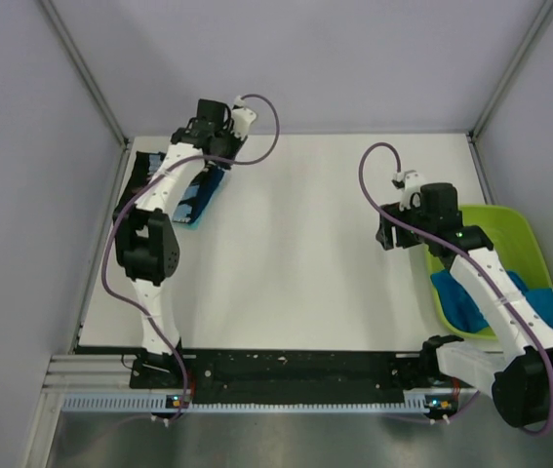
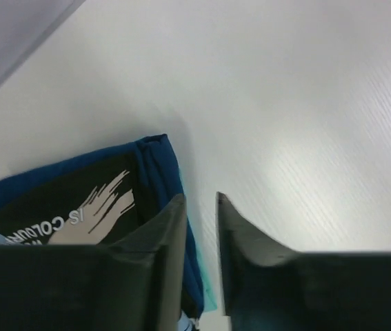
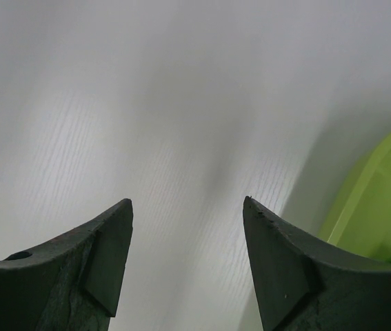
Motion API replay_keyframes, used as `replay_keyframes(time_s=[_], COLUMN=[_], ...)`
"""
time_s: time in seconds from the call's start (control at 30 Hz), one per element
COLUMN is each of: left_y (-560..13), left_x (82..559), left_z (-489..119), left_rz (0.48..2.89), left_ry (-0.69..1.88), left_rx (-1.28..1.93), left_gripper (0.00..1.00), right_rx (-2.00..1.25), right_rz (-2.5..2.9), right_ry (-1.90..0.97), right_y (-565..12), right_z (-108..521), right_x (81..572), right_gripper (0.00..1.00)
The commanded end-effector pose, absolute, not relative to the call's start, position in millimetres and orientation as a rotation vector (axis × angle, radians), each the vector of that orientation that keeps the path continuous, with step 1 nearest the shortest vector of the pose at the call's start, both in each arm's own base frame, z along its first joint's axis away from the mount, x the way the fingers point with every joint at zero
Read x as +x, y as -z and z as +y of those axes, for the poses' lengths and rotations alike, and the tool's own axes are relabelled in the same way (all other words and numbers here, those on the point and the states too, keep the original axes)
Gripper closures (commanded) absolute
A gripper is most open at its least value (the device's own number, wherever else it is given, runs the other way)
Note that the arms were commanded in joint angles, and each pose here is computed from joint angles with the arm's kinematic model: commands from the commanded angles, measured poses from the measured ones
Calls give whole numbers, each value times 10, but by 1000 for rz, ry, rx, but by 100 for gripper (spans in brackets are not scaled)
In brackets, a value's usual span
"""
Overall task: Fold and stack the t-shirts
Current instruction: Smooth out wrinkles on the folded tshirt
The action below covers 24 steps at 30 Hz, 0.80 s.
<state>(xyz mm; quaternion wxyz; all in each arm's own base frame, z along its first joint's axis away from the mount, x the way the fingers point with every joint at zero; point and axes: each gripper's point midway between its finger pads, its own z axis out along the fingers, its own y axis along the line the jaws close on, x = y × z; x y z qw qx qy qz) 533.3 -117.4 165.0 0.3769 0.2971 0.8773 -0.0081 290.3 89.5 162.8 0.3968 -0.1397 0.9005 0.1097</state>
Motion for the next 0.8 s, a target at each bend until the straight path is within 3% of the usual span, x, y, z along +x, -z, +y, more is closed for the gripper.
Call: replay_keyframes(time_s=[0.0,0.03,0.07,0.3,0.77], left_y=[-1460,-1290,-1164,-577,-410], left_x=[5194,5159,5152,5144,5859], left_z=[-1292,-1250,-1196,-730,247], left_rz=[2275,2331,2372,2543,2469], left_ry=[-3,-20,-52,-386,-962], left_rx=[833,843,853,959,760], left_gripper=[90,98,100,100,100], right_rx=[-347,-346,-347,-353,-353], right_rz=[2235,2232,2234,2236,2243], right_ry=[-274,-273,-270,-267,-252], right_y=[-1743,-1752,-1747,-1736,-1712], right_z=[875,872,868,869,852], right_x=[2923,2922,2917,2923,2941], right_gripper=[35,35,35,35,35])
